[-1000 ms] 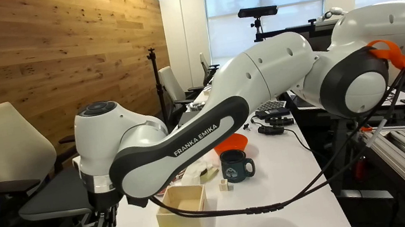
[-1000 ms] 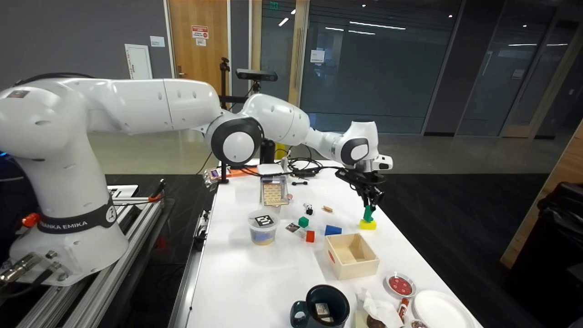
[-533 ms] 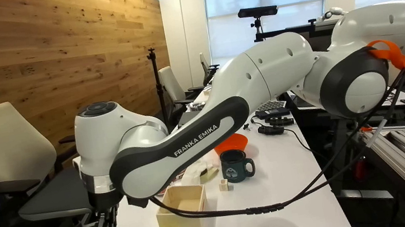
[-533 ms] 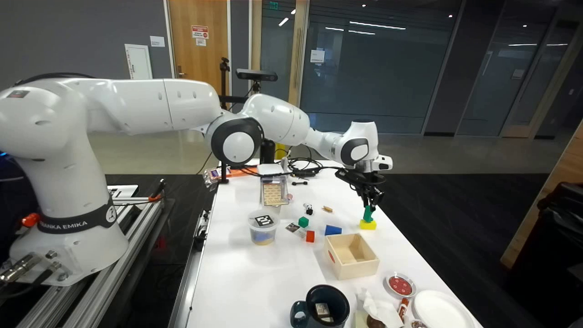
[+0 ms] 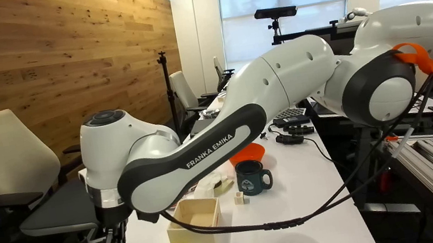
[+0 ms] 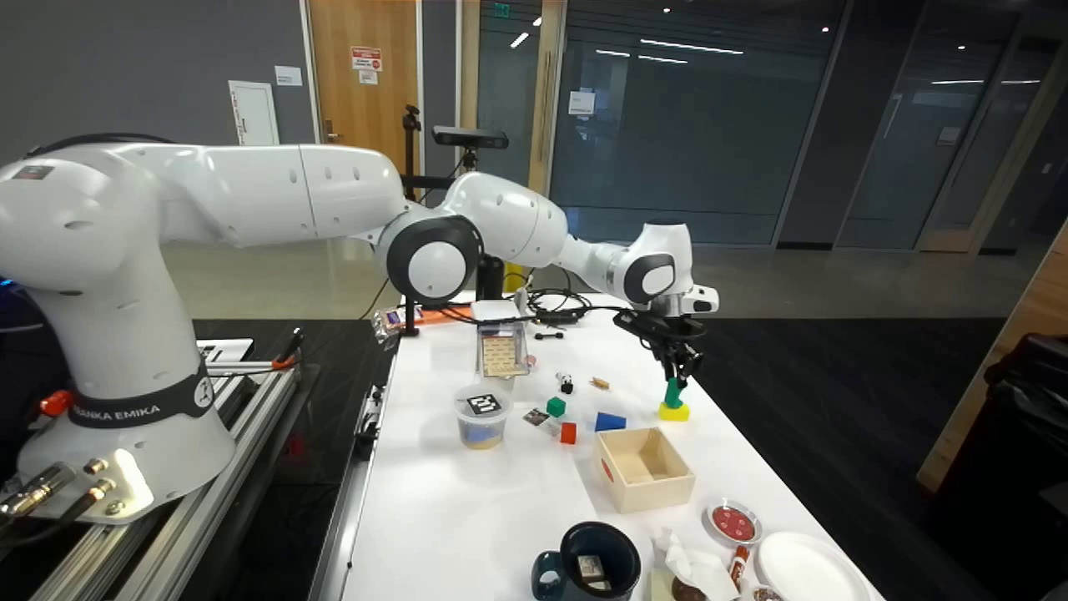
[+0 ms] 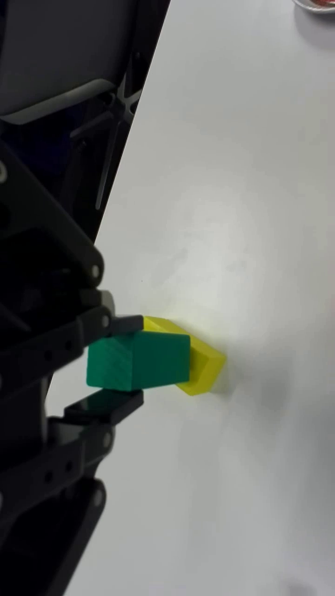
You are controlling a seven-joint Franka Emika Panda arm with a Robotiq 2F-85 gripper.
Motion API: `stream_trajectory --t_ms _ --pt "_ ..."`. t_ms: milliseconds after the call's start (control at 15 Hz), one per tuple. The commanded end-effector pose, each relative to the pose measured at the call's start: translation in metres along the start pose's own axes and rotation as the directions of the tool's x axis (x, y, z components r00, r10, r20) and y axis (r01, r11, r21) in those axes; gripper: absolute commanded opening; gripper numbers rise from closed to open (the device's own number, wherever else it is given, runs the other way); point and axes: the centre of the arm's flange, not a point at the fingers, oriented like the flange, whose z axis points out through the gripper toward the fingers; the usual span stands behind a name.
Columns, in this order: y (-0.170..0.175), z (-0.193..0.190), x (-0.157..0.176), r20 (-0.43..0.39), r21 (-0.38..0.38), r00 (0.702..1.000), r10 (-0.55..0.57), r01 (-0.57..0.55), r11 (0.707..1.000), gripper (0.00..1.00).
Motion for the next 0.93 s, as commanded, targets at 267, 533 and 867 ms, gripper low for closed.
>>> stream_trajectory --t_ms 267,533,867 --pt "-0.0060 0.0334 0.0655 0.039 -0.002 0.999 -0.026 0.026 1.000 0.09" --pt "-0.0073 0.0328 0.0655 0.038 0.001 0.999 -0.027 0.027 1.000 0.09" --pt "-0.0095 0.0321 0.0657 0.036 0.005 0.999 -0.031 0.030 1.000 0.09"
